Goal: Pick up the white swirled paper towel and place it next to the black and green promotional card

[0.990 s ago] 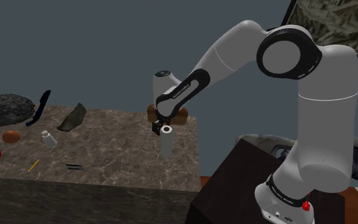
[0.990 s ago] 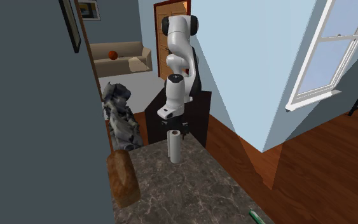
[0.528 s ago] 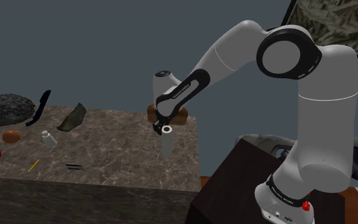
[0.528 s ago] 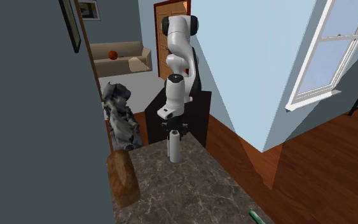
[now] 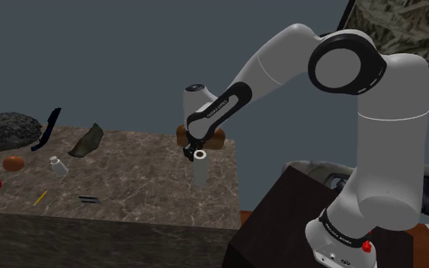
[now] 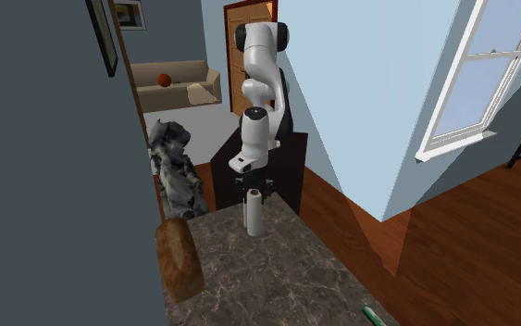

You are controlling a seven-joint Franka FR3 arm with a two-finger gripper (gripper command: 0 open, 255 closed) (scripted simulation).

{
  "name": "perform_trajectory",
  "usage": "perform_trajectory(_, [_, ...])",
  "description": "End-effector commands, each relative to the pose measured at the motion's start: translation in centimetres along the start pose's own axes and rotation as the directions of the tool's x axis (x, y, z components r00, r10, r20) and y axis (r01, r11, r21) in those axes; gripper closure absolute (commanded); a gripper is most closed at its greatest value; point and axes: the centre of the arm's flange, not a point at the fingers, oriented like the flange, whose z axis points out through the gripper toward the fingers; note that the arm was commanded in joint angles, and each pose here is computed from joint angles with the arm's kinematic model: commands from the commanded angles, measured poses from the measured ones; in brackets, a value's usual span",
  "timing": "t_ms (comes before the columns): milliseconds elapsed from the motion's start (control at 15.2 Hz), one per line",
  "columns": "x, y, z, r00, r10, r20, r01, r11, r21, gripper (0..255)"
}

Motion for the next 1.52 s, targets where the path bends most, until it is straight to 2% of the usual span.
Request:
perform_trajectory(0, [0.0,0.0,-0.9,1.0,0.0,0.0,0.0,1.0,0.0,255])
perform_trajectory(1452, [-0.1,0.4,-12.5,1.0,0.0,0.0,0.0,1.0,0.0,255])
